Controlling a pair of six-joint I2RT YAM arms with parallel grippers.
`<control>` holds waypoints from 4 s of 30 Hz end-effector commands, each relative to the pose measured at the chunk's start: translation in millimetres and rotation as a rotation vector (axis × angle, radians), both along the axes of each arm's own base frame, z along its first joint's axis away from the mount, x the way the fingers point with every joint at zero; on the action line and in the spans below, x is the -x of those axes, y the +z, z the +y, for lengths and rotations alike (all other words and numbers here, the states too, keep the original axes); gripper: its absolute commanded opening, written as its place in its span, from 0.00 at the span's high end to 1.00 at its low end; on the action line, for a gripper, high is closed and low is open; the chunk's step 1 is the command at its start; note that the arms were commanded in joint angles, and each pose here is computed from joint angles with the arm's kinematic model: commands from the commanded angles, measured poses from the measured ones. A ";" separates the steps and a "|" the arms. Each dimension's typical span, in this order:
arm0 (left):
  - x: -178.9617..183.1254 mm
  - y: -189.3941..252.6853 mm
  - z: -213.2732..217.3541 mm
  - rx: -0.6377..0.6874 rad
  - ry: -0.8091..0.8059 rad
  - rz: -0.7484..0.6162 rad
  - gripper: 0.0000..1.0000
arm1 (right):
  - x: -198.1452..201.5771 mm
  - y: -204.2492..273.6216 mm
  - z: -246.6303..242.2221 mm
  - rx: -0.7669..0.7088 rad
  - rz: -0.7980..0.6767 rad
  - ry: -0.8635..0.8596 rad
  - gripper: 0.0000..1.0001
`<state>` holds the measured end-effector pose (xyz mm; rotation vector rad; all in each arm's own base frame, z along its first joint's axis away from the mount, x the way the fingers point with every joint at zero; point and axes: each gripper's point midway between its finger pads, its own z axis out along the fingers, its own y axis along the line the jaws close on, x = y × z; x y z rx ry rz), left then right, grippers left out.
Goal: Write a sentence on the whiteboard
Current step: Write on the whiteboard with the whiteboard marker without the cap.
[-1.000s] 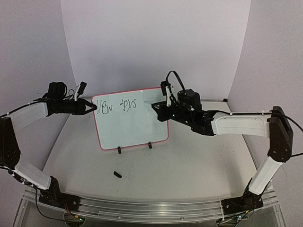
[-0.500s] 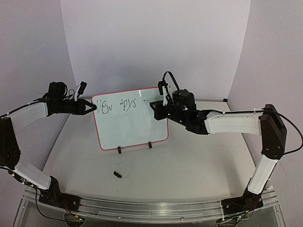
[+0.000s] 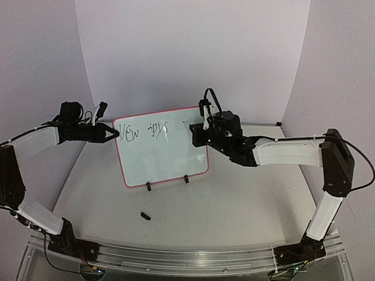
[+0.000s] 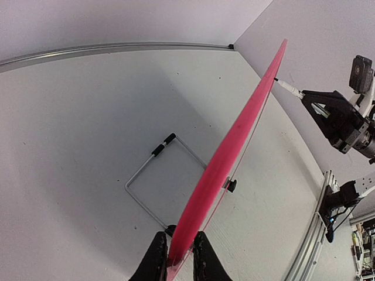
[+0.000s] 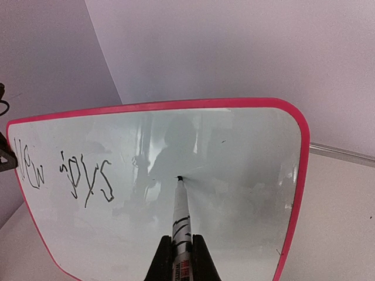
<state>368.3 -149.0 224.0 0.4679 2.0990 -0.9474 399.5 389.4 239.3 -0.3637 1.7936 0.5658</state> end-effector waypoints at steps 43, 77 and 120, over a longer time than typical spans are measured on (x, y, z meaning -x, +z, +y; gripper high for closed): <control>-5.1 -18.9 8.6 -0.102 0.004 0.002 1.00 | -11.7 -2.2 28.5 -0.013 0.004 0.053 1.00; -4.5 -19.1 9.7 -0.113 0.007 -0.002 1.00 | -4.9 37.2 16.7 -0.065 -0.084 0.043 1.00; -4.5 -18.2 9.0 -0.109 0.004 -0.004 1.00 | -15.1 -25.0 13.5 0.028 0.048 -0.025 1.00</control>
